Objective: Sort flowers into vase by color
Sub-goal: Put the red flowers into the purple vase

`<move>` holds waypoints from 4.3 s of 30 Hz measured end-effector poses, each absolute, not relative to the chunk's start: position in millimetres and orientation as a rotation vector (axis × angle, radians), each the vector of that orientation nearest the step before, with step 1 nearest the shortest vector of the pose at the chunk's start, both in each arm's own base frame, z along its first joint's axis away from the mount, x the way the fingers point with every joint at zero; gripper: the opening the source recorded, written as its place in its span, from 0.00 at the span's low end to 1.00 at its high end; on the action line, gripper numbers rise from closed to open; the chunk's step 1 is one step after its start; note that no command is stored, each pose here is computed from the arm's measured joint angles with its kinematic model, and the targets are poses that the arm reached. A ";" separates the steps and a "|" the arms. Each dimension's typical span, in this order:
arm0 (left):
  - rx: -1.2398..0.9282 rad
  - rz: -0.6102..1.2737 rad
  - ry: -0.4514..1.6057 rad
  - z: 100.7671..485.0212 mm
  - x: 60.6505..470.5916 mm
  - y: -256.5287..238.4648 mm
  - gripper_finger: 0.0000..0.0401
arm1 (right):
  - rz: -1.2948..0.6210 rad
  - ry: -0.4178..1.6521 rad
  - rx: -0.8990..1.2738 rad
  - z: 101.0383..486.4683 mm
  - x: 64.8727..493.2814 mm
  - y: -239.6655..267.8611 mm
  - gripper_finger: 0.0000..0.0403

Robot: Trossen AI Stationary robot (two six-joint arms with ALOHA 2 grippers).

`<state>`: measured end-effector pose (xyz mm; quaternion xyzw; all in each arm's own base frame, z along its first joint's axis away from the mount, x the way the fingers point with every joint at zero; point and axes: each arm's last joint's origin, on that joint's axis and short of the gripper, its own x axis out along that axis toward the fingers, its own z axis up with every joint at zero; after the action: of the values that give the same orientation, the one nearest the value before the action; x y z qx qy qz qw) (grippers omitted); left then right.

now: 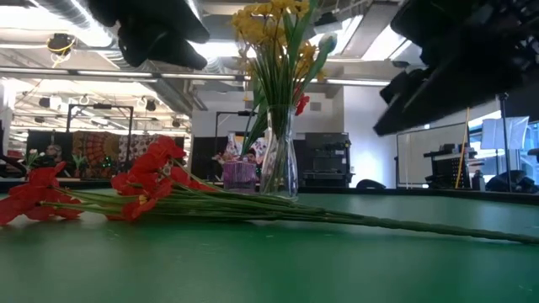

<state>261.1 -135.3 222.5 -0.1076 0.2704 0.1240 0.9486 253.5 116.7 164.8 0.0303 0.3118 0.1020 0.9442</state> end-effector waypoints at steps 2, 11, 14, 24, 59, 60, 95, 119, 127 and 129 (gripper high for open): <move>-0.224 0.260 0.544 223.3 262.3 -133.3 0.52 | 0.202 0.664 0.051 161.8 263.4 121.3 0.48; -0.229 0.284 0.542 223.2 265.3 -127.0 0.52 | 0.177 0.801 0.008 158.8 320.7 148.5 0.48; -0.218 0.294 0.538 223.2 265.2 -126.6 0.52 | 0.156 0.864 0.038 155.5 335.6 155.8 0.48; -0.207 0.299 0.549 222.2 264.5 -125.9 0.52 | 0.121 0.961 0.007 138.3 355.3 164.6 0.48; -0.273 0.258 0.422 272.3 234.5 -112.0 0.52 | 0.072 1.119 0.040 145.7 346.8 135.1 0.03; -0.281 0.246 0.396 280.0 228.8 -110.7 0.52 | 0.069 1.094 0.042 152.2 346.9 134.8 0.02; -0.127 0.200 -0.009 356.4 181.8 -102.0 0.52 | -0.026 0.042 -0.018 379.1 284.8 103.1 0.02; -0.083 0.091 -0.286 337.3 275.5 -86.6 0.59 | -0.012 -0.030 -0.035 360.8 323.6 95.3 0.02; -0.079 0.109 -0.280 335.3 278.3 -83.2 0.59 | 0.015 -0.023 0.002 359.5 326.2 89.6 0.02; -0.083 0.122 -0.280 335.3 279.0 -80.5 0.59 | 0.015 -0.026 0.002 359.8 326.2 89.6 0.02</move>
<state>279.0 -80.5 335.3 -0.0415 -0.1394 0.0609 0.9875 326.2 89.6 359.8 0.0012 -0.0129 0.0076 0.9999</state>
